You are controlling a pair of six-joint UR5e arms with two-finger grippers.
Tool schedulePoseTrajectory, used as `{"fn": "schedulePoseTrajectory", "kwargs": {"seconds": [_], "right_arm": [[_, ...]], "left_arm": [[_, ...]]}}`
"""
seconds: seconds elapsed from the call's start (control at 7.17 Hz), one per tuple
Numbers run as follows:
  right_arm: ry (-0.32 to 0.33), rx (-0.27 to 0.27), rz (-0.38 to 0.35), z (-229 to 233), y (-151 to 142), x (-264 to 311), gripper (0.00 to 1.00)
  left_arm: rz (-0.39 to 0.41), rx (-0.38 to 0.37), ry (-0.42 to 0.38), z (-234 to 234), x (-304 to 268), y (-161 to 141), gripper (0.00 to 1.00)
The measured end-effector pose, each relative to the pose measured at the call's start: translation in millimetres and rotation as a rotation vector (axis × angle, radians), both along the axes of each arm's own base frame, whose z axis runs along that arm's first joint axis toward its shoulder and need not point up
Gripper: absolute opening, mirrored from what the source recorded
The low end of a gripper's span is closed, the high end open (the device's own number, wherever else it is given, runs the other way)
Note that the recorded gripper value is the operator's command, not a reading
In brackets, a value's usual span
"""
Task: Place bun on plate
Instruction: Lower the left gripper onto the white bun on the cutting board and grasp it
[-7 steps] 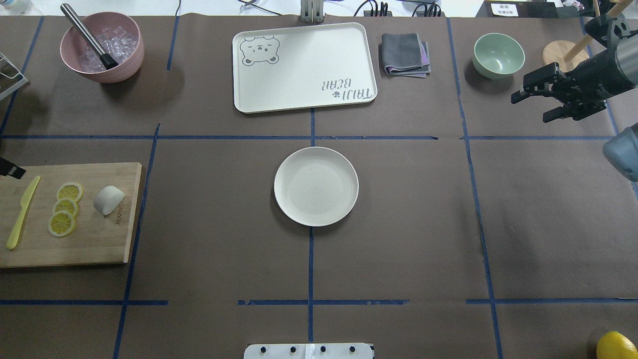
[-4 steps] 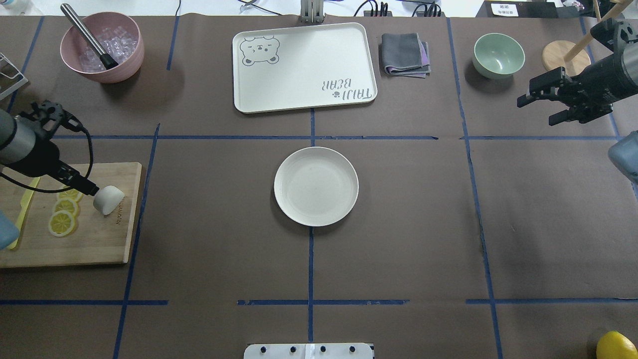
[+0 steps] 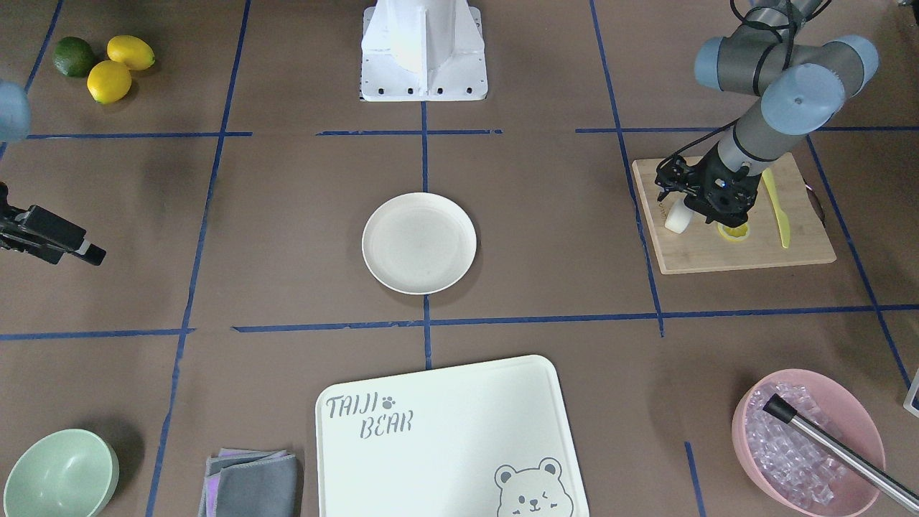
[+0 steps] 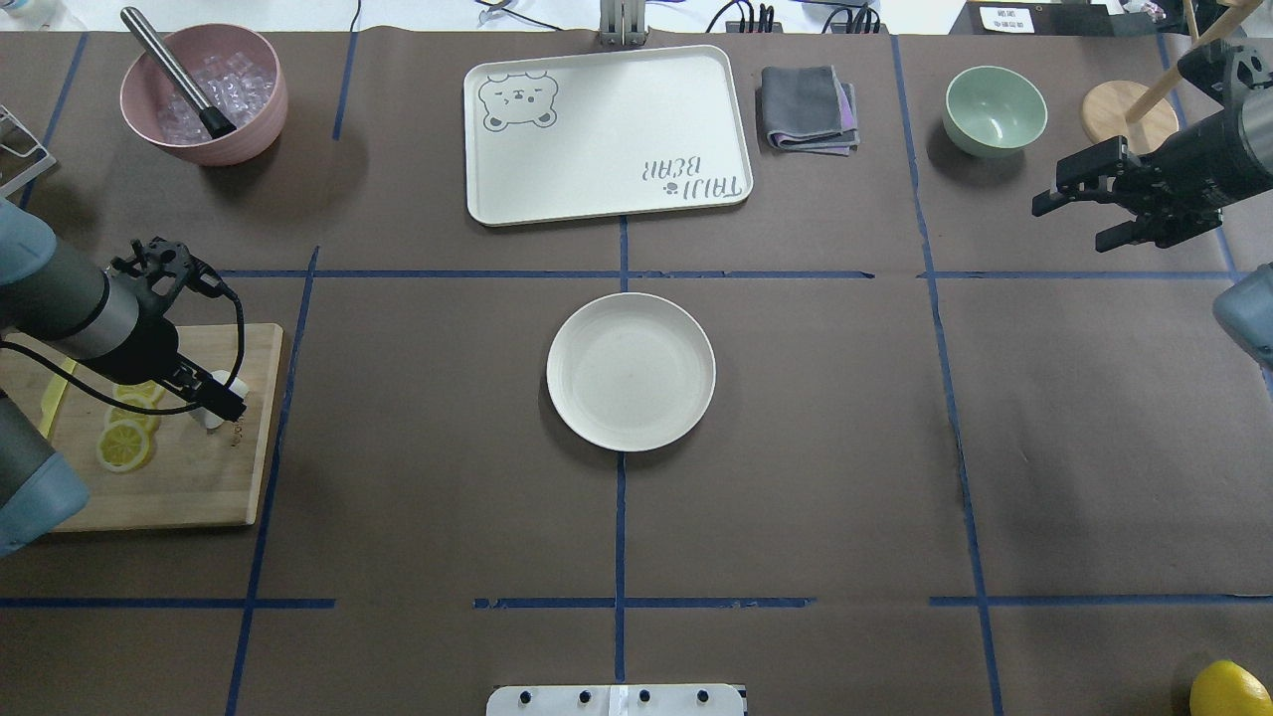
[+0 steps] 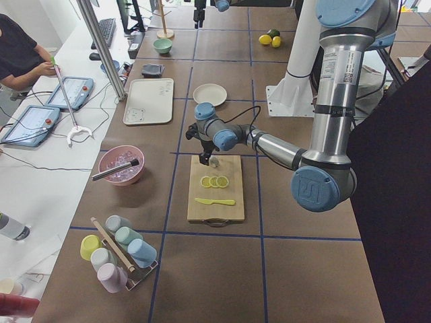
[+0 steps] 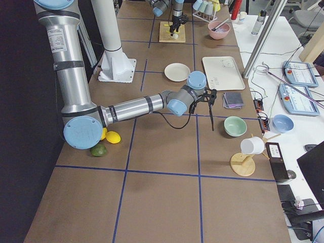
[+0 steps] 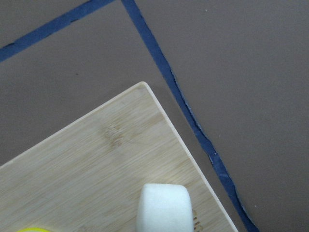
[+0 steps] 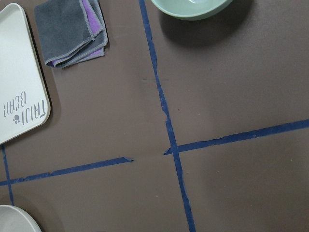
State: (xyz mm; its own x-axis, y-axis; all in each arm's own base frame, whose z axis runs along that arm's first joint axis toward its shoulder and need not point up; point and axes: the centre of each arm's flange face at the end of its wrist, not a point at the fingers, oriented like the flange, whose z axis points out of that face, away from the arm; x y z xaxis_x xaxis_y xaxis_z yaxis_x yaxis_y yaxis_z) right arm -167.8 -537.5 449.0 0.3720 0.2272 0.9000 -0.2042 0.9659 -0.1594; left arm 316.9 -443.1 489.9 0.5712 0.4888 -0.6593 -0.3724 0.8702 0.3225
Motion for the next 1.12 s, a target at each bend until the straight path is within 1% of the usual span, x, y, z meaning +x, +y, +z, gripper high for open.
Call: {"fn": "schedulePoseTrajectory", "kwargs": {"seconds": [0.42,0.56,0.84,1.12], "right_arm": [[0.001,0.002,-0.002,-0.1,0.2,-1.7,1.00],[0.001,0.003,-0.003,-0.1,0.3,-2.2,1.00],[0.001,0.003,-0.002,-0.2,0.4,-2.5,1.00],[0.001,0.004,-0.003,-0.1,0.5,-2.6,1.00]], "left_arm": [[0.008,0.009,-0.026,7.6,11.4,3.4,0.87],[0.009,0.012,-0.027,7.1,12.2,3.3,0.81],[0.009,0.015,-0.027,6.5,12.6,3.2,0.75],[0.009,0.015,-0.028,7.2,12.5,3.3,0.66]]}}
